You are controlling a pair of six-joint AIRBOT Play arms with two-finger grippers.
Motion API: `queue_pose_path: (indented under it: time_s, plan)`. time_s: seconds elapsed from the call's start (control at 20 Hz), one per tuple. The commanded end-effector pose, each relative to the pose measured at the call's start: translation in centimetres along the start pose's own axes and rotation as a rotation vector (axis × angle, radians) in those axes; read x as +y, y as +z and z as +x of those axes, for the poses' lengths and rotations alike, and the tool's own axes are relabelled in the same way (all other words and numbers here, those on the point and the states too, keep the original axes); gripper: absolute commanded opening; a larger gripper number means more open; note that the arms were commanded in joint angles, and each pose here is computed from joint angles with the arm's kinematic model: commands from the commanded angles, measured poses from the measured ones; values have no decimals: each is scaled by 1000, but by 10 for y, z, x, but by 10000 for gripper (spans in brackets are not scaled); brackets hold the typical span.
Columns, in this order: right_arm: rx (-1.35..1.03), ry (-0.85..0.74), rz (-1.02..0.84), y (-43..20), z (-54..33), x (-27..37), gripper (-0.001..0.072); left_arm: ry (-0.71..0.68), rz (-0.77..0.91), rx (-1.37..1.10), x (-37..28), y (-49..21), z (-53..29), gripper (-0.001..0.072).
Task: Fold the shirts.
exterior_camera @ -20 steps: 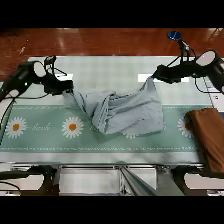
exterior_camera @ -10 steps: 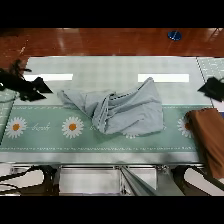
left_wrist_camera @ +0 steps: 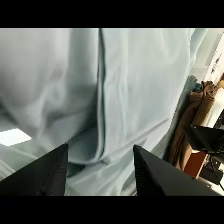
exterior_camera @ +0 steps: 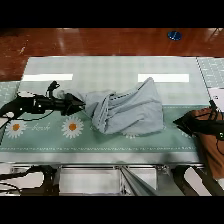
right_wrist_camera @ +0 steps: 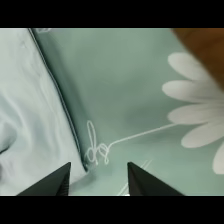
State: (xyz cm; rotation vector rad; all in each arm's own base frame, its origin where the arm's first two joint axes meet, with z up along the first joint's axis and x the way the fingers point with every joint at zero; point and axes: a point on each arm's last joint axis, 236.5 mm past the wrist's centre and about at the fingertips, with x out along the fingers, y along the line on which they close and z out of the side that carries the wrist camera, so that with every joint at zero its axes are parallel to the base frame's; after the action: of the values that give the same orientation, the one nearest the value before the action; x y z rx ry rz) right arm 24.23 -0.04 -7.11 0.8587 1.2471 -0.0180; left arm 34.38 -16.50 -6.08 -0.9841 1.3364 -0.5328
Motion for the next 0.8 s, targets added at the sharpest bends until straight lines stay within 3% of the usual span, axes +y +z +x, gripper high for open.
queue_pose_path:
  time_s: [0.0, 0.1, 0.15, 0.2, 0.25, 0.5, 0.75]
  plan:
    - [34, 23, 4, -16, 6, 0, 410, -25, 25, -9, -11, 8, 27, 504]
    - [40, 18, 2, -17, 6, -1, 410, -17, 45, 20, -14, 7, 43, 498]
    - [47, 9, -2, -18, 6, -3, 410, -24, 47, 42, -18, 4, 47, 386]
    - [56, -7, -4, -21, 6, -7, 410, -38, 55, 63, -23, 2, 48, 84]
    - [70, -23, 3, -24, 5, -10, 410, -55, 73, 78, -30, 1, 47, 22]
    - [154, -11, -4, -41, 26, -4, 409, -118, 123, 94, -54, 11, 29, 22]
    - [151, 110, 11, -24, 70, 42, 406, -121, 125, 99, -57, 11, 28, 22]
